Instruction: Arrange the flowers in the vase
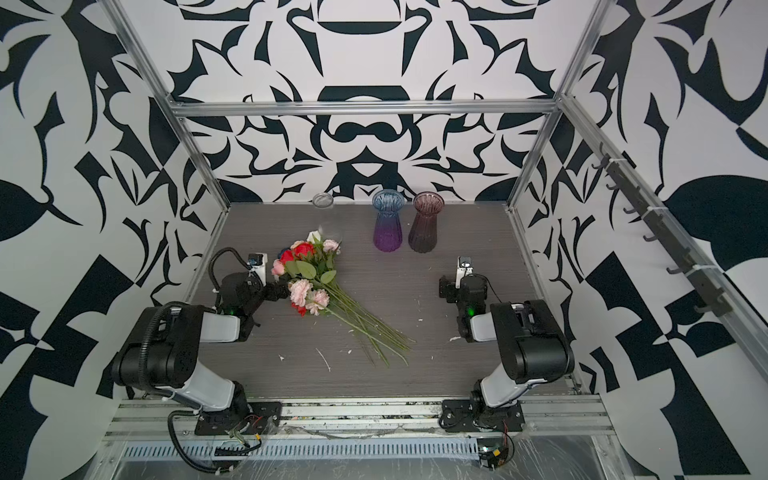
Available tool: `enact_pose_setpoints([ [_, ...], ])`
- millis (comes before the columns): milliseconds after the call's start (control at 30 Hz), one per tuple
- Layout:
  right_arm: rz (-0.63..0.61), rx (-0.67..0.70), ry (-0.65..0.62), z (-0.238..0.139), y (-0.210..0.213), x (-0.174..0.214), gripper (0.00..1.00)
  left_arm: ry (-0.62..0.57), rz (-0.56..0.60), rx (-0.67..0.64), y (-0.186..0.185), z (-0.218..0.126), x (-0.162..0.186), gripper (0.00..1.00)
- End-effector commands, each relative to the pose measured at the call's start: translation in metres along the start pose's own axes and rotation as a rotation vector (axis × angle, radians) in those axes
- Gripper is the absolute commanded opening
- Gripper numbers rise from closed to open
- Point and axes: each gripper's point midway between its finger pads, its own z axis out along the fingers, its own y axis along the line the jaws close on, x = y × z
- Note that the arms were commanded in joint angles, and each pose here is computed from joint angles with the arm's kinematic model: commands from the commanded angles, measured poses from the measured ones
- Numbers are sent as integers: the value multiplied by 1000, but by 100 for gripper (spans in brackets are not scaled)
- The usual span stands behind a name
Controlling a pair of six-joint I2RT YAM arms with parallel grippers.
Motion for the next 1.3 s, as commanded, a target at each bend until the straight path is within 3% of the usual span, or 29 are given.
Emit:
enact_pose_setpoints([
  [0, 18, -30, -62, -1, 3, -23, 99, -22, -12, 3, 0, 0, -9, 99],
  [1267, -15, -108, -75, -4, 16, -22, 99, -22, -3, 9, -1, 0, -9, 99],
])
